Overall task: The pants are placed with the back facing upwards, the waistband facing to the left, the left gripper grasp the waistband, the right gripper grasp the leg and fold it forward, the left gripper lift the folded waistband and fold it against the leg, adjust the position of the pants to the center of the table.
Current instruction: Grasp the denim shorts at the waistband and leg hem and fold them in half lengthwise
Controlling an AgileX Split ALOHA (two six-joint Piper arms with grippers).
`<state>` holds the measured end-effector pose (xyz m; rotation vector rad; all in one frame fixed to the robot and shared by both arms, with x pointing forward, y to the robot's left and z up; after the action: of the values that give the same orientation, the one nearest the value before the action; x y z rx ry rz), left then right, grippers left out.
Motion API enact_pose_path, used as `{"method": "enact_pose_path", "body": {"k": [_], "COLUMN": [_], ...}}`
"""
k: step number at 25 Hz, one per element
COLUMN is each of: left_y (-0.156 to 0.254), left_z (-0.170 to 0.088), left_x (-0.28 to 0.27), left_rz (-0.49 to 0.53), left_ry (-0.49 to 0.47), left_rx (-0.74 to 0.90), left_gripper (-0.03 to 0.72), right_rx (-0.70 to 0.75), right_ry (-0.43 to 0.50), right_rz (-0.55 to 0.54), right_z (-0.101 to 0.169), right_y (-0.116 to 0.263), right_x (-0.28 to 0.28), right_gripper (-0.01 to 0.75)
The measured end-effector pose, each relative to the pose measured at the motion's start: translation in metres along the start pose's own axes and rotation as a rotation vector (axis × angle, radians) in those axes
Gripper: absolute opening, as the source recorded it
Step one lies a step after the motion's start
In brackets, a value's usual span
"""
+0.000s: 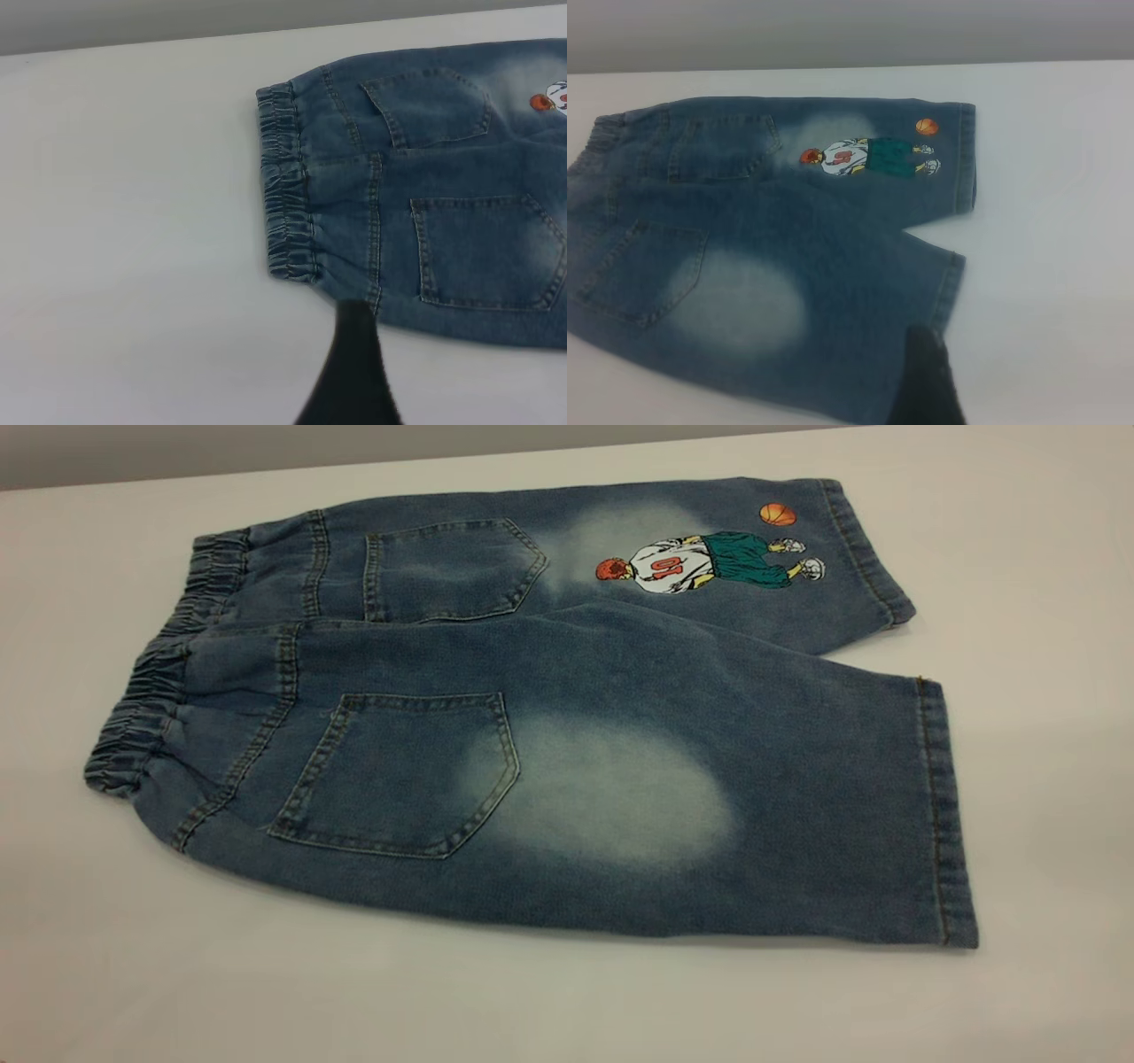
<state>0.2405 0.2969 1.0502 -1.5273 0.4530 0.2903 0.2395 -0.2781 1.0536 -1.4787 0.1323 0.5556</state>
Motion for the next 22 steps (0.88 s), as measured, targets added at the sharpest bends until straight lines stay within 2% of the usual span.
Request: {"method": "enact_pose_path", "body": {"k": [3,7,14,17,22], "left_y": [-0.013,-0.036,-0.084,-0.093,-0.087], "left_z": [0.000,0.005,0.017,0.020,0.024], "left_x": [-0.006,-0.006,0.047,0.086,0.149], "left_rz": [-0.051,-0.009,0.068,0.148,0.346], "left_ry": [-0.004,-0.052,-0.155,-0.170,-0.193], "left_rx": [-0.009,-0.087,-0.195,-0.190,-0.147], "left_gripper": [0.529,0.529,0.529,0.529,0.529], "right_rx": [0.004,-0.030,-0.008,0.043,0.104], "right_ry": [-0.026,-0.041,-0.079,-0.107,-0.171], "right_rz": [-0.025,-0.051,0.102,0.172,0.276], "right_z": [0.004,0.006,0.000,-0.003,-0.006], "right_y": [-0.005,-0.020,-0.055,-0.064,-0.067], "right_x": [-0.004,-0.006,0.047,0.078,0.126], "right_gripper": [0.449,0.447,0.447,0.447,0.447]}}
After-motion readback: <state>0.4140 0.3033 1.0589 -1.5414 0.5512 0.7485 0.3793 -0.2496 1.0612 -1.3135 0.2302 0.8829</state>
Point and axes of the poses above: a point on each arm's last joint axis where the gripper is mounted, x pointing out along that axis toward the gripper, z along the wrist's bending axis when the last joint is at zero, y = z × x, the point moved 1 cm from there along x, pointing out along that axis toward the gripper, and after that the axes turned 2 degrees about -x, right-handed, at the moved point
